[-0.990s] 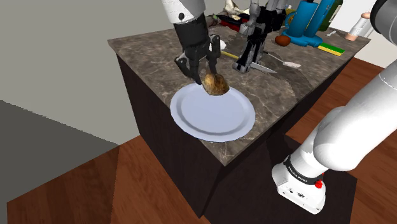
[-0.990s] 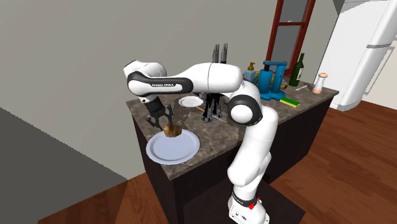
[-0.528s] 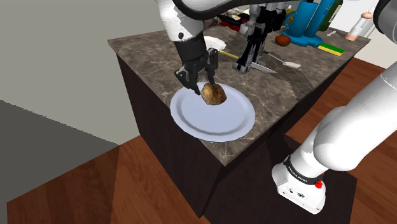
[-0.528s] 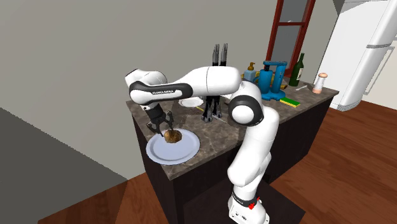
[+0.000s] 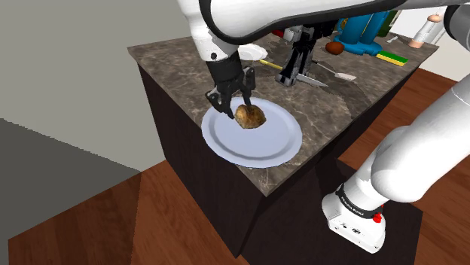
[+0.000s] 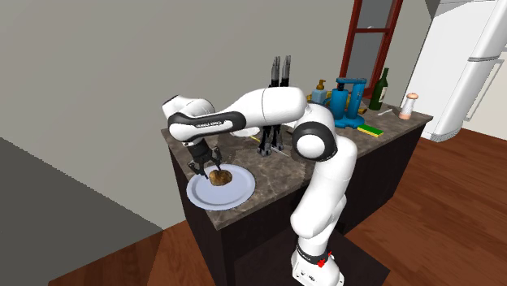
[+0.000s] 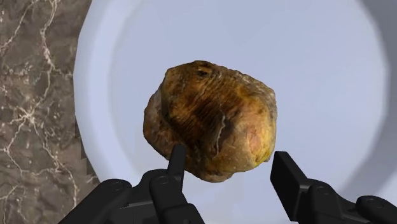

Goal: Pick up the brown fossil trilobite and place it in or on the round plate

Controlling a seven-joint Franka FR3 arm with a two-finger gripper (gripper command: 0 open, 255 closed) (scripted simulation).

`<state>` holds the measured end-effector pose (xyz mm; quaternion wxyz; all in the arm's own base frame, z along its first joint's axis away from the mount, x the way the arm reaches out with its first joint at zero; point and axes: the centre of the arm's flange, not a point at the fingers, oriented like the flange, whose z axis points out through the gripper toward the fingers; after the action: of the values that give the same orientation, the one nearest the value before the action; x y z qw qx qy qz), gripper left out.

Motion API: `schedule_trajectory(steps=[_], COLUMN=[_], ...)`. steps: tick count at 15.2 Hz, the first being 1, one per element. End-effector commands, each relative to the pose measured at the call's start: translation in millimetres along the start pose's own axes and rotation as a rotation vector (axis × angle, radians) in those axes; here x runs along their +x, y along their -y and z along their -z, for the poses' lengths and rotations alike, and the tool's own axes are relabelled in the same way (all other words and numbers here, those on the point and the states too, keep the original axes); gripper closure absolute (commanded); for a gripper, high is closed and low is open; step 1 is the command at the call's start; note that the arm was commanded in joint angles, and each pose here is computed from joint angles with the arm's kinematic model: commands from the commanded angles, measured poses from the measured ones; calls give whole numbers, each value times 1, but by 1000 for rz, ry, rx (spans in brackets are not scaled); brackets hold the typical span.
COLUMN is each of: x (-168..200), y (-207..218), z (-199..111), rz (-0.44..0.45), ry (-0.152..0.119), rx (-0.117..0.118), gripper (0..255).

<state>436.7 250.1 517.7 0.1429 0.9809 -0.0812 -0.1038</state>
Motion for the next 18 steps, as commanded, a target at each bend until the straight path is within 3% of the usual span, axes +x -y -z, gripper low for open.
schedule_trajectory(steps=[1, 6, 7, 12, 16, 18], x=[-1, -1, -1, -1, 0, 0], y=[4, 4, 2, 4, 4, 4], z=[-9, -9, -8, -9, 41, 41], rz=[7, 7, 7, 7, 7, 7], ry=[24, 24, 24, 24, 24, 24], rx=[-11, -11, -11, -11, -11, -11], gripper=[255, 255, 0, 0, 0, 0])
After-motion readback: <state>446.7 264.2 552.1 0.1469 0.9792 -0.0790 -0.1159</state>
